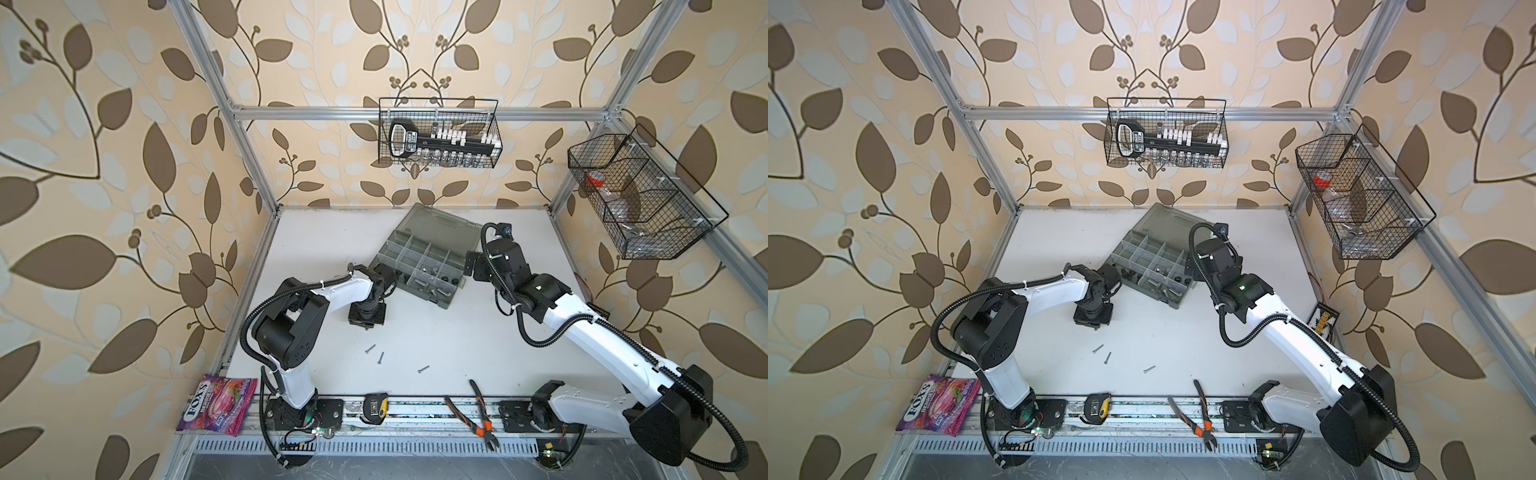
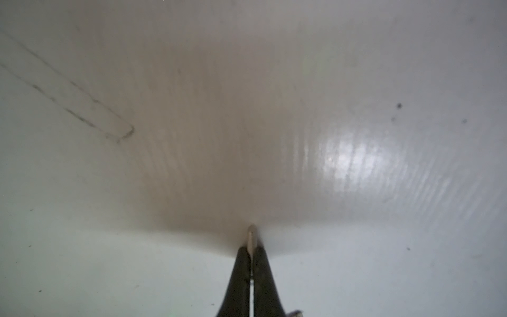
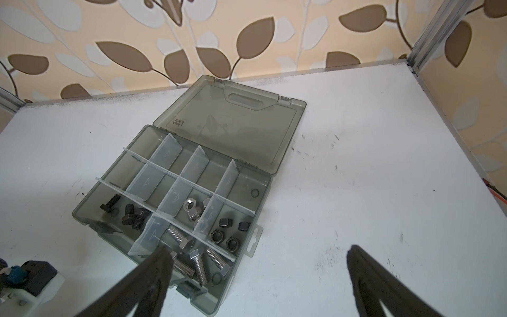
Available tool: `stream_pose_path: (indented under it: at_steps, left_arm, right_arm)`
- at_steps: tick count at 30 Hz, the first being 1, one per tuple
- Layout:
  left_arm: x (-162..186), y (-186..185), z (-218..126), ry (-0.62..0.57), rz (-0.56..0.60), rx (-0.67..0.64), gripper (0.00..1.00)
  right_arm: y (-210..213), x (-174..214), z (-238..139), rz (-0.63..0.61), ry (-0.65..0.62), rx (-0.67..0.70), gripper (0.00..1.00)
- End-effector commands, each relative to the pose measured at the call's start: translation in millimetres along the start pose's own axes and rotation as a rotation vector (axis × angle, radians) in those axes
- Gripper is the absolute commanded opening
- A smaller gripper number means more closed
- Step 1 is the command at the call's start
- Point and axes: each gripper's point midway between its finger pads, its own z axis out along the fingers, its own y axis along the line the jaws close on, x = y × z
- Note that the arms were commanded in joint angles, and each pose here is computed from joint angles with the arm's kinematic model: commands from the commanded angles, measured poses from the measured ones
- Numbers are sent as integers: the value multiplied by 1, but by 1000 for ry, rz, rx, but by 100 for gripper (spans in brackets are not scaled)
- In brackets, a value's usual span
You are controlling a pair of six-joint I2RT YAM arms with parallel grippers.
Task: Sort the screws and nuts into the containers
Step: 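Lift the screw with the left gripper and carry it over the box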
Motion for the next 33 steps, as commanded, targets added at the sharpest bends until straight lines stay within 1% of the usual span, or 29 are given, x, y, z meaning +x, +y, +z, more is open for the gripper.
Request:
stream_pose_path:
  at_steps: [1, 8, 13, 17, 20, 23, 26, 33]
  left_arm:
    - [-18, -10, -10, -77, -19, 48, 0]
    - [-40, -22, -57, -208, -17, 115, 0]
    - [-48, -26, -64, -225, -17, 128, 0]
    - [-58, -36, -72, -256, -12, 168, 0]
    - [-77, -48, -88, -306, -6, 205, 0]
    - [-102, -62, -107, -371, 7, 242, 0]
    - [-126, -77, -122, -411, 29, 271, 0]
    - [-173, -102, -133, -463, 56, 283, 0]
  right_arm:
    - [-5, -5, -7, 19, -18, 6, 100]
    - [-4, -6, -6, 23, -21, 4, 100]
    - [-2, -7, -6, 22, -22, -5, 100]
    - [-2, -8, -7, 24, -26, -2, 100]
    - [-2, -8, -6, 26, -24, -3, 100]
    - [-1, -9, -7, 33, -27, -8, 100]
    - [-2, -8, -8, 38, -27, -9, 100]
    - [-4, -10, -12, 51, -37, -16, 100]
